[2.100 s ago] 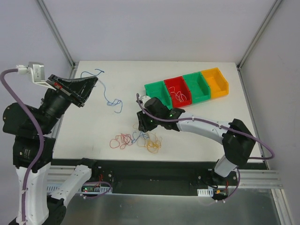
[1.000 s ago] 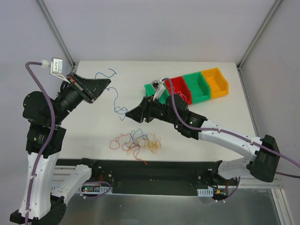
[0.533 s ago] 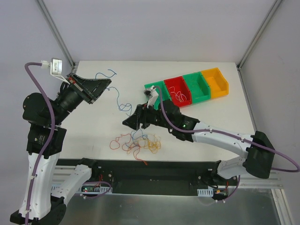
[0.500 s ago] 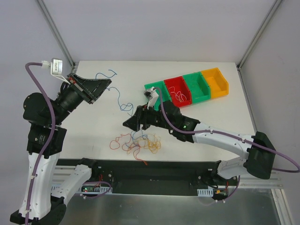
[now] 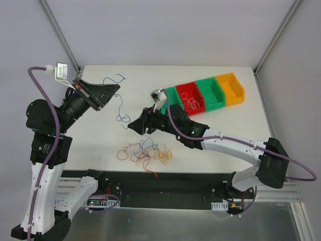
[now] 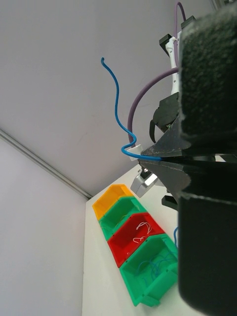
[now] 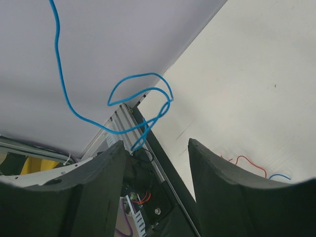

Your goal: Untangle the cables

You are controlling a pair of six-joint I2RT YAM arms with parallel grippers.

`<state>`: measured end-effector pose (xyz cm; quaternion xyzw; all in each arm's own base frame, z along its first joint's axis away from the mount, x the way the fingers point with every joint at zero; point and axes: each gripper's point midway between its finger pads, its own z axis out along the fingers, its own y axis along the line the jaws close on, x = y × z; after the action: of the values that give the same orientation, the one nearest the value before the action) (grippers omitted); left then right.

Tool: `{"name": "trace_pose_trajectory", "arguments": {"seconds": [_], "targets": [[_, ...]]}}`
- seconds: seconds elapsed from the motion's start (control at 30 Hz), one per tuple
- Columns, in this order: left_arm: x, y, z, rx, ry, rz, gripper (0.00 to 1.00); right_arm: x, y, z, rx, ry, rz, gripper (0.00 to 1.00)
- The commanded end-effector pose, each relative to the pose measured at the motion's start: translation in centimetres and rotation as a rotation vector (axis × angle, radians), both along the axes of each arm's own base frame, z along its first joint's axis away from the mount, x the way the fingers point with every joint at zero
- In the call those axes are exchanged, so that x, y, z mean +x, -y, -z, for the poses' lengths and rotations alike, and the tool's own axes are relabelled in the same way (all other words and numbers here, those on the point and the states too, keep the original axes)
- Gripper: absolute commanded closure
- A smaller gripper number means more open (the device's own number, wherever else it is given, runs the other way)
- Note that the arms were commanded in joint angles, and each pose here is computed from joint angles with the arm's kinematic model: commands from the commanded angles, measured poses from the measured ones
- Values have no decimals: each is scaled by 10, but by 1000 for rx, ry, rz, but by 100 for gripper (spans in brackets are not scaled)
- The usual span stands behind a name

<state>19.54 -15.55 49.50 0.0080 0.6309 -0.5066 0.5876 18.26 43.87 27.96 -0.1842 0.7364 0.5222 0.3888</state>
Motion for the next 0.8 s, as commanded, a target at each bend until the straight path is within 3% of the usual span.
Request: {"name": "trace_pose_trajectory", "arguments": {"seconds": [0.0, 0.17, 0.3, 0.5, 0.67, 0.77], "targets": [[-11, 0, -17, -13, 74, 19, 100, 1, -12, -44, 116, 44, -16, 44], [-9, 1, -15, -8, 71, 20, 100, -1, -3, -40, 110, 47, 2, 42], [-8, 2, -13, -19, 64, 26, 100, 10, -2, -37, 103, 44, 56, 51], [-14, 1, -19, -21, 86, 30, 100, 37, 8, -27, 93, 6, 201, 98], [-19, -7, -31, 7, 143, -23, 100, 43, 39, 18, -2, -46, 268, 100], [-24, -19, -46, 41, 205, -96, 100, 45, 81, 69, -98, -96, 329, 100]]}}
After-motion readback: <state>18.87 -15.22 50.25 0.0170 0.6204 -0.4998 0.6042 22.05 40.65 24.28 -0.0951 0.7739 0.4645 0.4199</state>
